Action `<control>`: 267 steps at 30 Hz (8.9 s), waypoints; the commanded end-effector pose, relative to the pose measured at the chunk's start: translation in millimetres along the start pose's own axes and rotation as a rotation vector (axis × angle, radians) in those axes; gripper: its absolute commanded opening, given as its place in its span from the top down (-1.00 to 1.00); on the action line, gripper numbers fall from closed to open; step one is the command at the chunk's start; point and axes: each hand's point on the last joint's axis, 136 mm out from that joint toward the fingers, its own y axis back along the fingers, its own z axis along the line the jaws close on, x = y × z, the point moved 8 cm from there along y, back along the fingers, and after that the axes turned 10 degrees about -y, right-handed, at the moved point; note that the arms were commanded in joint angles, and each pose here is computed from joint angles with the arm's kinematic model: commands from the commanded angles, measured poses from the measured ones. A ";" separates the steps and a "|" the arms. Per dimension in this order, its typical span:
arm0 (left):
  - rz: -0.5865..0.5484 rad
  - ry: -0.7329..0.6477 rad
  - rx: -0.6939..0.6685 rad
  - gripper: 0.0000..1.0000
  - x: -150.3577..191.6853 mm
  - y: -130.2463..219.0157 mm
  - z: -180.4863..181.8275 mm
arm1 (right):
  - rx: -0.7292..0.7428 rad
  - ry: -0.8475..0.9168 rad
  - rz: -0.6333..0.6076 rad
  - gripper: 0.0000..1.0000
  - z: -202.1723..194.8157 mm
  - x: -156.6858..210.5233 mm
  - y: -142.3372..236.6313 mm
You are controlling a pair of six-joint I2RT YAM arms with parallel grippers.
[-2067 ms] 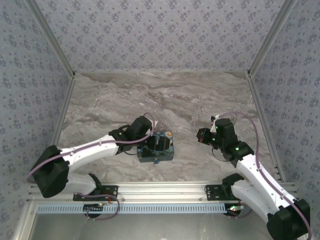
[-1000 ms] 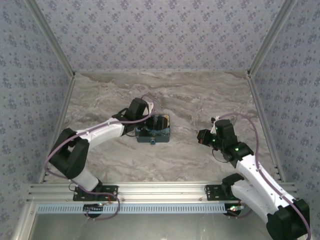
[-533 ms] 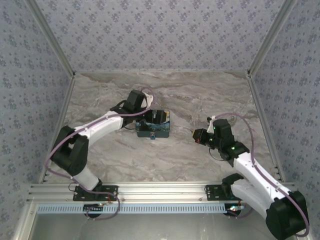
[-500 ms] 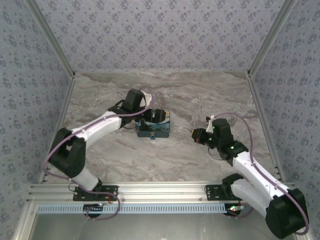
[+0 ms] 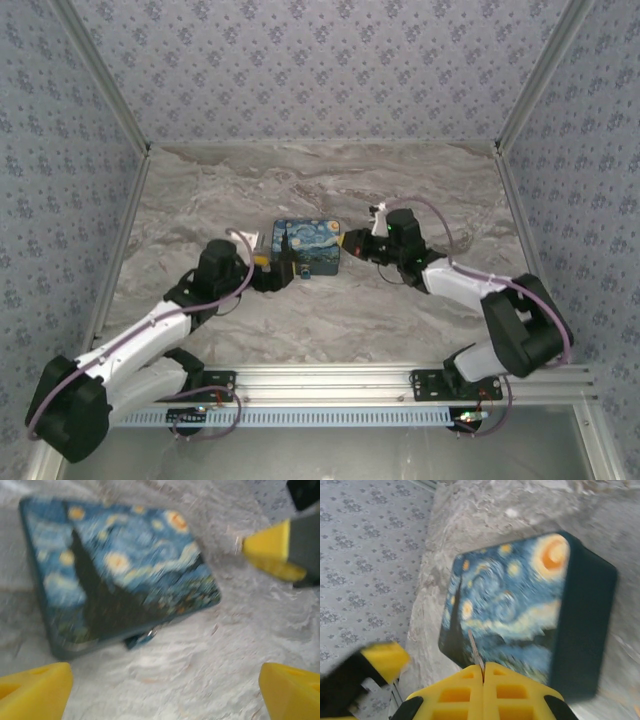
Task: Unlock a padlock with a key
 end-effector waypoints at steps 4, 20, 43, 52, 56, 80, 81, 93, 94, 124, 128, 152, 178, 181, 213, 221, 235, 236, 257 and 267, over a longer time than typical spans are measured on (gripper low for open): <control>-0.081 0.037 0.015 -0.99 -0.8 7.8 -2.7 | -0.055 0.022 0.038 1.00 0.6 -22.0 -42.8; 0.064 0.132 0.131 -0.91 15.7 -37.3 -2.5 | 0.103 -0.060 0.126 1.00 -53.3 -2.6 -59.5; 0.011 -0.032 0.126 -0.50 40.2 -77.9 4.4 | 0.151 -0.064 0.149 1.00 -57.0 30.9 -54.1; 0.009 -0.094 0.057 -0.41 52.9 -90.6 6.4 | 0.154 -0.053 0.149 1.00 -55.0 32.7 -55.8; 0.002 -0.073 0.021 -0.40 56.4 -96.9 12.1 | 0.154 -0.051 0.151 1.00 -54.3 34.3 -56.5; 0.068 -0.094 -0.213 -0.11 60.5 -129.1 17.1 | 0.141 -0.046 0.160 1.00 -51.6 38.6 -57.6; 0.068 -0.092 -0.215 -0.08 60.6 -130.0 17.1 | 0.142 -0.045 0.159 1.00 -51.8 38.6 -57.6; 0.065 -0.112 -0.194 0.34 57.7 -133.8 14.5 | 0.112 -0.032 0.155 1.00 -44.6 35.1 -56.7; 0.064 -0.113 -0.193 0.36 57.4 -133.6 14.6 | 0.106 -0.028 0.152 1.00 -42.5 34.2 -56.1; 0.061 0.059 -0.173 0.38 18.9 -104.4 -10.2 | 0.183 0.333 0.067 1.00 -40.3 78.1 22.1; 0.050 0.088 -0.155 0.41 11.0 -100.3 -16.5 | 0.176 0.391 0.075 1.00 -36.3 88.4 16.8; 0.095 0.444 -0.073 0.56 -14.8 -99.2 -40.2 | 0.101 0.582 0.011 1.00 -24.4 104.3 -5.7; 0.091 0.614 0.015 0.67 -26.1 -98.5 -52.7 | 0.100 0.622 -0.027 1.00 -36.8 91.2 -0.1; 0.092 0.616 0.019 0.67 -26.9 -99.4 -53.5 | 0.093 0.620 -0.022 1.00 -36.6 90.7 -1.7; 0.094 0.626 0.038 0.68 -25.9 -102.2 -54.5 | 0.032 0.597 -0.042 1.00 -31.1 84.0 -3.9; 0.093 0.628 0.041 0.68 -26.4 -101.6 -54.6 | 0.027 0.595 -0.056 1.00 -29.9 81.3 -3.3; 0.096 0.631 0.041 0.67 -25.6 -101.2 -54.9 | 0.018 0.589 -0.086 1.00 -28.0 77.3 -2.1; 0.097 0.634 0.040 0.67 -25.5 -101.3 -54.7 | 0.019 0.590 -0.086 1.00 -28.0 77.2 -2.2; 0.085 0.695 0.056 0.67 -24.7 -100.2 -55.1 | 0.018 0.611 -0.108 1.00 -24.6 72.3 -2.0; 0.083 0.691 0.051 0.67 -25.8 -99.7 -54.8 | 0.024 0.612 -0.110 1.00 -25.8 73.0 4.8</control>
